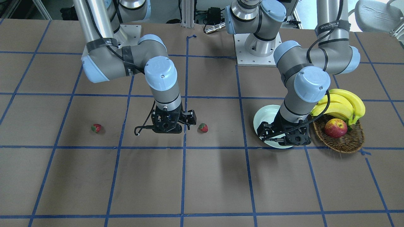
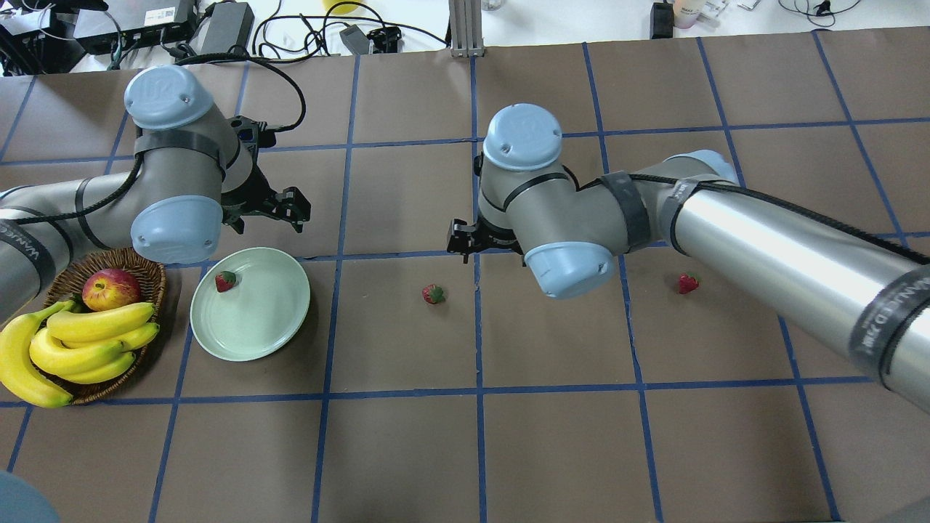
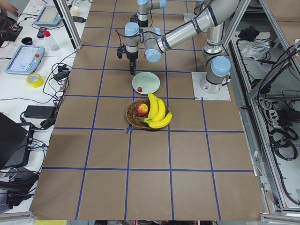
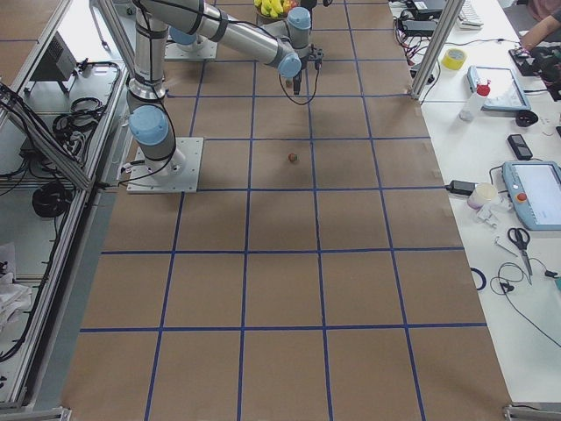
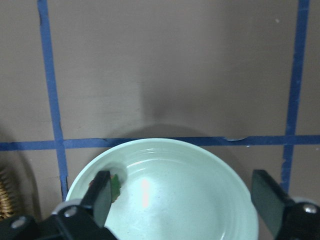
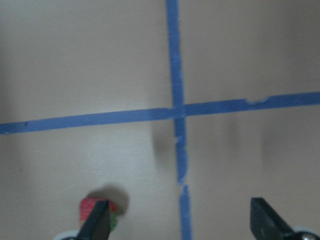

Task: Collect all strawberries into plate
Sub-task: 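Grasp the center strawberry with the left gripper while the right gripper grasps the last strawberry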

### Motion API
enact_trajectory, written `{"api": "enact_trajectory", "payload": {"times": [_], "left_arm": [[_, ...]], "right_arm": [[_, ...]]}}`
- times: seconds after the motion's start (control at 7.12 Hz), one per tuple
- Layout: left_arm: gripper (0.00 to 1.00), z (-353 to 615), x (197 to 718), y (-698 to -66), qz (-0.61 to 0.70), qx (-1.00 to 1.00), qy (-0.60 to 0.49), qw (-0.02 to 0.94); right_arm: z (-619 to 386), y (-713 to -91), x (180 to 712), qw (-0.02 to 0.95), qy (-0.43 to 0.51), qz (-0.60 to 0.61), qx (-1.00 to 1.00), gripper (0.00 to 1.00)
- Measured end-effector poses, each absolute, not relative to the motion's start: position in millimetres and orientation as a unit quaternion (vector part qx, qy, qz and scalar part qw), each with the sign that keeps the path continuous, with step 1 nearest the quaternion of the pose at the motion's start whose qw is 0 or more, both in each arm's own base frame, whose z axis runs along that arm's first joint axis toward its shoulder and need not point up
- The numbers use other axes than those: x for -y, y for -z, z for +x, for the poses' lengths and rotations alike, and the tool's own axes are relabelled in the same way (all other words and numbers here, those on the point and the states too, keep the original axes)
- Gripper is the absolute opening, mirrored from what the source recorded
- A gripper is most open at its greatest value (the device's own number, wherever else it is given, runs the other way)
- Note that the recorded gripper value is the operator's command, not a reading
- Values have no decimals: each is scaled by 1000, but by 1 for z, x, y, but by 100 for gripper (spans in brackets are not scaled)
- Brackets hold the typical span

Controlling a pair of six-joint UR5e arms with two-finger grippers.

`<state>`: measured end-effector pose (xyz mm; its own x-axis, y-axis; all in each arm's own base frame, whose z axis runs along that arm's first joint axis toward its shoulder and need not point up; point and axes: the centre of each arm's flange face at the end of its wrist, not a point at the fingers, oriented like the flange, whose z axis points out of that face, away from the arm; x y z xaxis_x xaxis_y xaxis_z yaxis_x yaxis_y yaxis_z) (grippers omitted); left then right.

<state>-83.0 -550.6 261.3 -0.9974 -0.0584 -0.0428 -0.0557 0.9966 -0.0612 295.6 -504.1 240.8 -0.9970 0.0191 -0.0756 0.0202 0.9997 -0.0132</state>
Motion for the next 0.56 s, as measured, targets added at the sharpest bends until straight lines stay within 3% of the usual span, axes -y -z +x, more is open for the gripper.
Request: {"api": "enact_trajectory", "payload": {"times": [0.56], "left_arm": [[100,-227,522,-235,-269,-963,10,-6]], "right_arm": [[130,-230,498,-11,-26,-126,-992,96]]}}
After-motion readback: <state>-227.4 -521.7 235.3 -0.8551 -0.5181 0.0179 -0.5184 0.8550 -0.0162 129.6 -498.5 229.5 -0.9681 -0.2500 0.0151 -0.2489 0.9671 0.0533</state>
